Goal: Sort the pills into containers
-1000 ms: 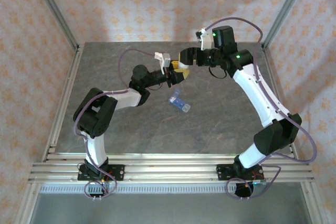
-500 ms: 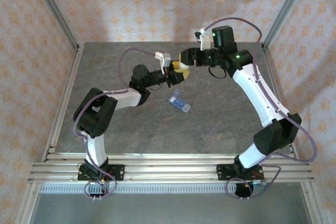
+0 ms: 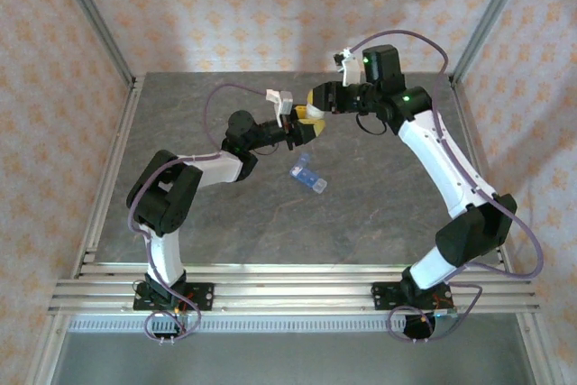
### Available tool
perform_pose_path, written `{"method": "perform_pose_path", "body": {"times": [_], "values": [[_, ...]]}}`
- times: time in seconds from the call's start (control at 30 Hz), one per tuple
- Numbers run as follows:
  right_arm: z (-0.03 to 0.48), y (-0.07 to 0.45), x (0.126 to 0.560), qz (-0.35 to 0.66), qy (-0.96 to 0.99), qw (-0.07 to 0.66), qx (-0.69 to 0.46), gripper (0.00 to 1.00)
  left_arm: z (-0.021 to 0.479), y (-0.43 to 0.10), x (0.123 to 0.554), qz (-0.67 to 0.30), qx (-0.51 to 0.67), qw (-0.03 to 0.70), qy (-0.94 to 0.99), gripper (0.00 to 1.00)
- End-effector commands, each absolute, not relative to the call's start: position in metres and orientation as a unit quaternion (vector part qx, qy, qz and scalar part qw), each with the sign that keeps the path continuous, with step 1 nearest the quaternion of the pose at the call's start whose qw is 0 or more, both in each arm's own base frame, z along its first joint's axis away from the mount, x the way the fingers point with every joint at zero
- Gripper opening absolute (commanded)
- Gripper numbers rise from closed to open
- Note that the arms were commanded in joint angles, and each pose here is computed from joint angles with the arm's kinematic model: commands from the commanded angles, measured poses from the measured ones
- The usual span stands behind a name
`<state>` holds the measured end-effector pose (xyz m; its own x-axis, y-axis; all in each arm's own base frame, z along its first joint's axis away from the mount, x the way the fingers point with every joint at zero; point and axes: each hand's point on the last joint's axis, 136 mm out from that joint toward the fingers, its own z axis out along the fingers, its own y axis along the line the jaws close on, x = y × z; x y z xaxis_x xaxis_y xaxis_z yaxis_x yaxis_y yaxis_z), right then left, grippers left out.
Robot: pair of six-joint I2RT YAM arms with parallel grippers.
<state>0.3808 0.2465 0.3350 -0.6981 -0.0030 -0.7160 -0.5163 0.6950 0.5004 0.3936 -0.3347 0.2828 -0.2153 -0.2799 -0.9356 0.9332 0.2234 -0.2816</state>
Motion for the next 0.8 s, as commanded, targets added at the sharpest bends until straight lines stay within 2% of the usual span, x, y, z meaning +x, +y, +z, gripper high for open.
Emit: {"method": "perform_pose_path", "body": {"times": [0.0, 0.27, 0.47, 0.77], "values": [[0.326, 0.247, 0.376, 0.332, 0.86, 0.361, -0.139, 0.35, 0.312, -0.33, 0.397, -0.526, 0.299, 0.607, 0.515, 0.0], [0.291, 0.247, 0.38, 0.264, 0.888, 0.369, -0.077, 0.33, 0.307, -0.318, 0.401, -0.454, 0.285, 0.659, 0.528, 0.0], [0.272, 0.245, 0.381, 0.256, 0.89, 0.376, -0.031, 0.33, 0.304, -0.311, 0.397, -0.396, 0.275, 0.693, 0.536, 0.0], [0.272, 0.248, 0.381, 0.269, 0.889, 0.371, -0.011, 0.37, 0.292, -0.312, 0.393, -0.397, 0.269, 0.688, 0.545, 0.0]]}}
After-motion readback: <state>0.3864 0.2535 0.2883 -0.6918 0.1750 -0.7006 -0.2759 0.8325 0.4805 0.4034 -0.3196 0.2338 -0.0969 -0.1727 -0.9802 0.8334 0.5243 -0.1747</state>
